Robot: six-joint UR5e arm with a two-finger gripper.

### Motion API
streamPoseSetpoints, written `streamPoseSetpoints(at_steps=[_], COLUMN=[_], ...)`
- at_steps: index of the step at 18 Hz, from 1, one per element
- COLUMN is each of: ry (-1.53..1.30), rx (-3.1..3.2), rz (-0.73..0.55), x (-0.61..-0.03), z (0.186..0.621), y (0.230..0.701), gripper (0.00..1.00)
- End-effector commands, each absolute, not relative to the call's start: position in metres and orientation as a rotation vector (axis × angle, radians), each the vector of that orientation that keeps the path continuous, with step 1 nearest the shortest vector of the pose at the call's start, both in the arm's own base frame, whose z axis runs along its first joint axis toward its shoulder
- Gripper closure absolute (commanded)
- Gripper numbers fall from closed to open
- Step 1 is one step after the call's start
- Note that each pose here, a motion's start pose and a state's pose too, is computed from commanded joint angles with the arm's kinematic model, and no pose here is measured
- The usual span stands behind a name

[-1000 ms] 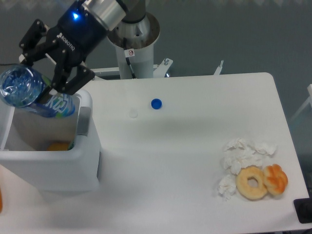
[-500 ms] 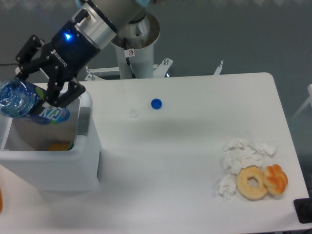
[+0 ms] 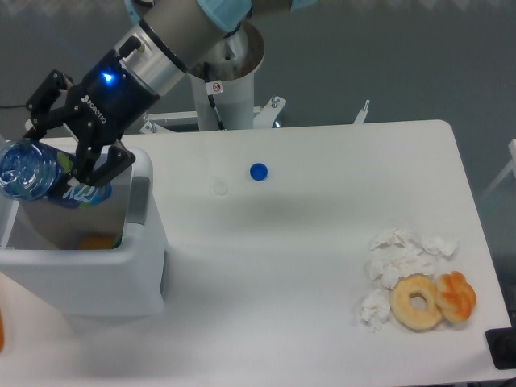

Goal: Place the plastic bottle in the trash can

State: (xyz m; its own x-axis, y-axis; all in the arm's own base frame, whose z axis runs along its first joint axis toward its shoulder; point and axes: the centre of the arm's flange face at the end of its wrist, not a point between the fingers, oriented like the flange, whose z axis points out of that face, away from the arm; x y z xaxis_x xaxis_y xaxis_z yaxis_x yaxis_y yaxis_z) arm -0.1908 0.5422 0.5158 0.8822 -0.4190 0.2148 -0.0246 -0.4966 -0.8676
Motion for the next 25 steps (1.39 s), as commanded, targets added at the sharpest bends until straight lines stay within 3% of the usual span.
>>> streamPoseSetpoints(at_steps=[12,14,23,25], ry=[0.353,0.366,0.374,0.378], rx=[-2.056,-2.056,-2.054,-2.049], rz=[-0.495,-0.492,-0.484,-0.474], x=[-0.190,-0.190,-0.190,-0.192], z=[0.496,0.493,0.494,0.499], y=[0.541,0.541,0.541,0.541], gripper=[0.20,0.10,0.06,0.01])
